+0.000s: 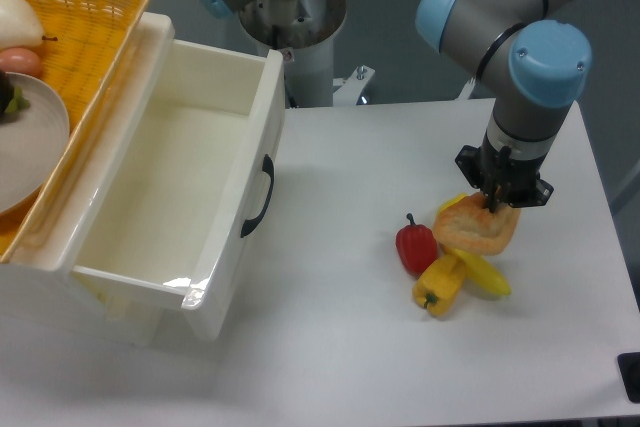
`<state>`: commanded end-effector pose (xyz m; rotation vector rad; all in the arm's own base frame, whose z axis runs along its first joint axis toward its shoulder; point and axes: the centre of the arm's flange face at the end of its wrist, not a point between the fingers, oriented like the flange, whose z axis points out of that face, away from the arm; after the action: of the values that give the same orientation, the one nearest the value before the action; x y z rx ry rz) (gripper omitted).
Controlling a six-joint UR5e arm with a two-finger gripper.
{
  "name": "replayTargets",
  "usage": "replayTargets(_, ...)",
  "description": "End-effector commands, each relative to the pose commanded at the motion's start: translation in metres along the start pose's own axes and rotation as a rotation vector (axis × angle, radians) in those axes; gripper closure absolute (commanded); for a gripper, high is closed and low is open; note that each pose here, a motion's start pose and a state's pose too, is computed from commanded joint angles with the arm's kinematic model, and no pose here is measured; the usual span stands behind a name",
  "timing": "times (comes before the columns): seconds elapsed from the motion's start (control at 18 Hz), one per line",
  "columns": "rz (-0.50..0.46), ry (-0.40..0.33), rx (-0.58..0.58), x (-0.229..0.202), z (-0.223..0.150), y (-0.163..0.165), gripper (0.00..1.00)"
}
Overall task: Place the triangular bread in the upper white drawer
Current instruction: 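Close the gripper on the triangular bread slice atop the banana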
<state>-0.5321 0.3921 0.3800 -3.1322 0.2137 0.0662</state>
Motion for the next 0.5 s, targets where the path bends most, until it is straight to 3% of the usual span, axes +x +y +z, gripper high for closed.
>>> replayTargets(0.22,-0.003,0.0,0.016,-0.001,-0.002,0.0,1.0)
replayTargets(0.5,-0.033,-0.009,0.076,0.01,-0.036,0.009,1.0)
